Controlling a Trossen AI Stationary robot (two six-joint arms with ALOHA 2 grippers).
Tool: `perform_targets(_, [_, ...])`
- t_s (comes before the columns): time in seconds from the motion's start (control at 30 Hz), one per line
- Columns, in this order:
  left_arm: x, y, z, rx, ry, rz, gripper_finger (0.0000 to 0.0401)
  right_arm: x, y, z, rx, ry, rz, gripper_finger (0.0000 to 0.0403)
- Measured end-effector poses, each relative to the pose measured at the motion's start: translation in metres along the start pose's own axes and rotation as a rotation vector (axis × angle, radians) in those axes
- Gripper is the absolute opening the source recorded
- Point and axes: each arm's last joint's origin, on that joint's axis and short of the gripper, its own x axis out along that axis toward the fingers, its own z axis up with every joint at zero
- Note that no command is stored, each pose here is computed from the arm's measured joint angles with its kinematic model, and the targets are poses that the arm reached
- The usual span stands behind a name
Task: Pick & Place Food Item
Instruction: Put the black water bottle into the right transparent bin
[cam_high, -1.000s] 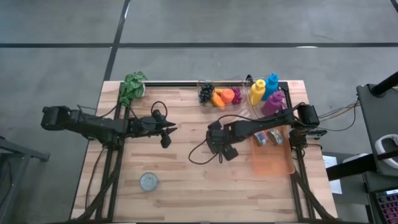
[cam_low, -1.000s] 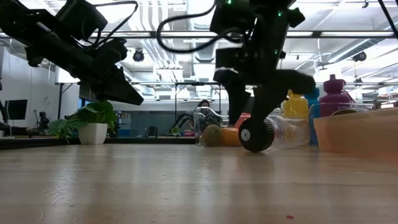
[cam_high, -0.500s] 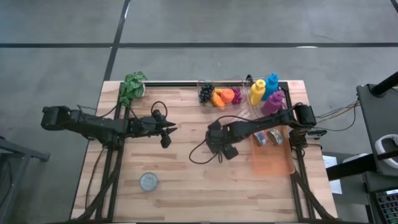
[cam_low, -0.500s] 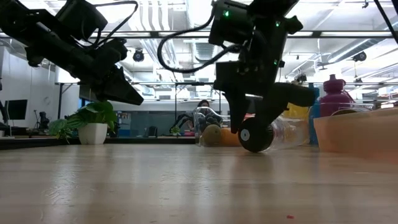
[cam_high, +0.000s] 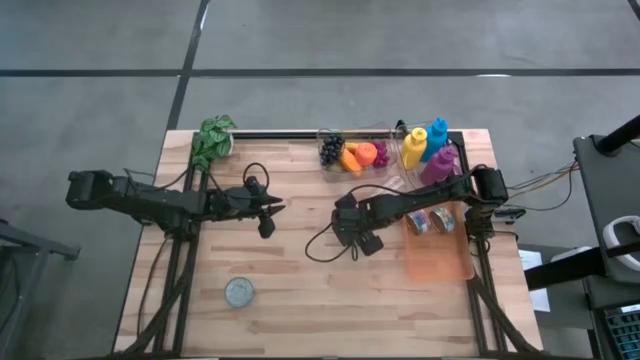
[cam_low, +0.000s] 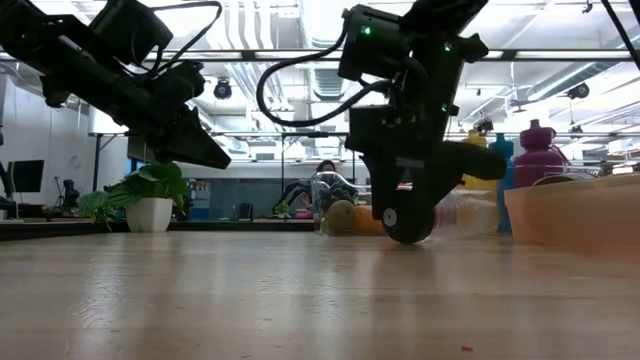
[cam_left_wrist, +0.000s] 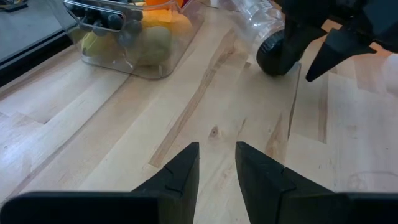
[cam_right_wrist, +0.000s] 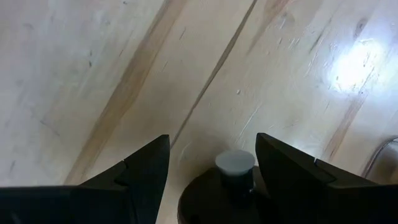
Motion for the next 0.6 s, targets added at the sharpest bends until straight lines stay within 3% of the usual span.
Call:
perform_targets(0.33, [0.0,-0.0003,-0.0001,0.0,0.003,-0.011,0.0109,0.004,0.001,-0.0039,0.001,0.028,-0.044,0.023])
perform_targets(0.6, [0.0,-0.0003,0.0,-0.001,0.002,-0.011,0.0109,0.0059,0.0021,-0.0062,-0.017,0.047,-0.061,0.0204])
